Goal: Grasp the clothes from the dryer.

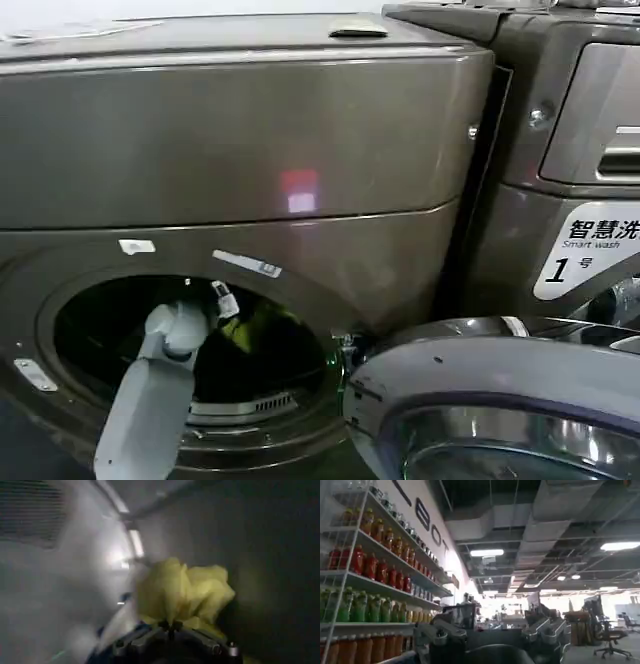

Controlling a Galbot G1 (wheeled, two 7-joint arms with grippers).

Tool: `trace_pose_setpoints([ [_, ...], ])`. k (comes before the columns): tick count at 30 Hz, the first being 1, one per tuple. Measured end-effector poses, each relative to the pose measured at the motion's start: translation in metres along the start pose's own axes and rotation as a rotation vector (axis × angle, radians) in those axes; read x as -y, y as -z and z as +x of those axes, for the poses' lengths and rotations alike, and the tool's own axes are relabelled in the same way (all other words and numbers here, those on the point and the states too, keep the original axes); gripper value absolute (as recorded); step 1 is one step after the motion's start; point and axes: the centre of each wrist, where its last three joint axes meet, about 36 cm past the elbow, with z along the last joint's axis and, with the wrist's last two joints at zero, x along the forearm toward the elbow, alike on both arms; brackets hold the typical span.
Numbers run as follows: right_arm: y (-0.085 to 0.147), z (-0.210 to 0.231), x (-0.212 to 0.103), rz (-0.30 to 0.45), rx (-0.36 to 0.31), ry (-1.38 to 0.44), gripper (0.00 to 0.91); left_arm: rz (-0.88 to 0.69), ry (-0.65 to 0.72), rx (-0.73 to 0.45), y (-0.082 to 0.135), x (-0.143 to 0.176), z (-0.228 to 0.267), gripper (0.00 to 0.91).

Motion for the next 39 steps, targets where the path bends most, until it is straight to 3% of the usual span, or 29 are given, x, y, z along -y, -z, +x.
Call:
trace_pose_setpoints([
  [9, 0.001, 0.002, -0.001, 0.012, 0.005, 0.002, 0.907, 0.296, 0.342, 0.092, 0.023, 0.02, 0.01, 0.0],
  [18, 0.007, 0.002, 0.0, 0.025, 0.031, 0.005, 0.907, 0.578, 0.589, 0.159, 0.035, 0.044, 0.024, 0.0],
  [27, 0.009, 0.0, 0.002, 0.036, 0.046, 0.006, 0.907, 0.767, 0.711, 0.163, 0.038, 0.063, 0.035, 0.0],
  [39, 0.009, -0.001, 0.006, 0.043, 0.052, -0.007, 0.907, 0.867, 0.741, 0.158, 0.038, 0.075, 0.042, 0.0],
])
